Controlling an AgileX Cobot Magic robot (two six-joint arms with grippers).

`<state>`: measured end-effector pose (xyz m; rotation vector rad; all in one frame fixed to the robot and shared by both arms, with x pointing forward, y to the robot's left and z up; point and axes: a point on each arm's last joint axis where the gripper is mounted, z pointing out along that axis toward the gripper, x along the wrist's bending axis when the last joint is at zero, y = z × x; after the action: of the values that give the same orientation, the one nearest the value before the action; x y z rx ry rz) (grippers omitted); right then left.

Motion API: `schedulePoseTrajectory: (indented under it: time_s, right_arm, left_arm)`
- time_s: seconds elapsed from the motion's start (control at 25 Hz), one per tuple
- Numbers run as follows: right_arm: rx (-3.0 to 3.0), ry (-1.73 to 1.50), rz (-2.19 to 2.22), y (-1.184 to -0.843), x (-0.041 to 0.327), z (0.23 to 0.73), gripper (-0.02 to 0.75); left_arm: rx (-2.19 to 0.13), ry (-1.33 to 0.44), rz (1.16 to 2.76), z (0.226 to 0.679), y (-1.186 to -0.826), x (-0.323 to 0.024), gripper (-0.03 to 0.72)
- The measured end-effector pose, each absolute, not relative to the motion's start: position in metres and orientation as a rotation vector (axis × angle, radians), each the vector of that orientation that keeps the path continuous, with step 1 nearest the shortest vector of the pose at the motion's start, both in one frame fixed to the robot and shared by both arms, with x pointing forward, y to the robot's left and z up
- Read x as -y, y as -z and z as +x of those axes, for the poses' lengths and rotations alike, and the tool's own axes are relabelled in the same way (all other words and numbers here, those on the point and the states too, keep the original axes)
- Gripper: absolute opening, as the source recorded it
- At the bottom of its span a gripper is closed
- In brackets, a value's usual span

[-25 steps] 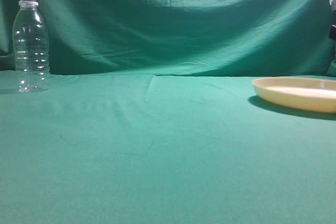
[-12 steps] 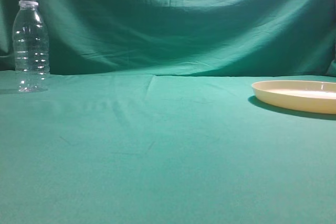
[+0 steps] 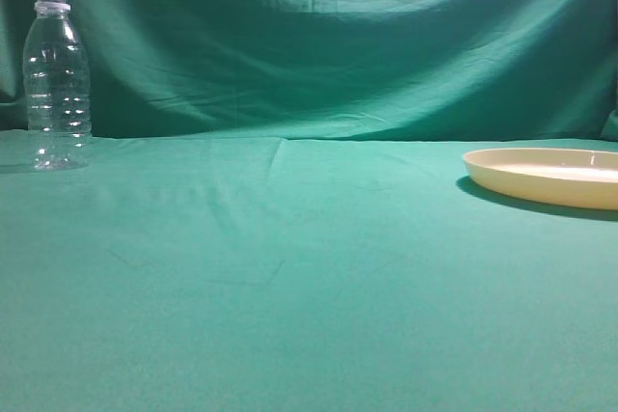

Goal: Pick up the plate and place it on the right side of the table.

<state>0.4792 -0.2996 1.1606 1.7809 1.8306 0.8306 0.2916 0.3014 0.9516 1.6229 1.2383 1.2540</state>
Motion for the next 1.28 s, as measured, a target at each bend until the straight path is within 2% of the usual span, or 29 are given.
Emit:
schedulePoseTrajectory:
  time_s: [0.32, 0.72, 1.08, 1.28]
  right_arm:
    - [-1.777, -1.101, 1.448, -1.168, 0.281, 0.379, 0.000]
    - [-1.691, -1.206, 1.310, -1.147, 0.273, 0.284, 0.000]
    - [-1.636, -1.170, 1.382, -1.137, 0.277, 0.275, 0.000]
    - [-1.576, -1.172, 1.404, -1.112, 0.283, 0.283, 0.000]
  left_arm:
    - [-1.238, -1.254, 1.623, 0.292, -0.952, -0.301, 0.000]
    - [-1.238, -1.254, 1.623, 0.292, -0.952, -0.301, 0.000]
    - [-1.238, -1.254, 1.623, 0.292, -0.952, -0.301, 0.000]
    - [-1.238, -1.254, 1.623, 0.292, -0.952, -0.301, 0.000]
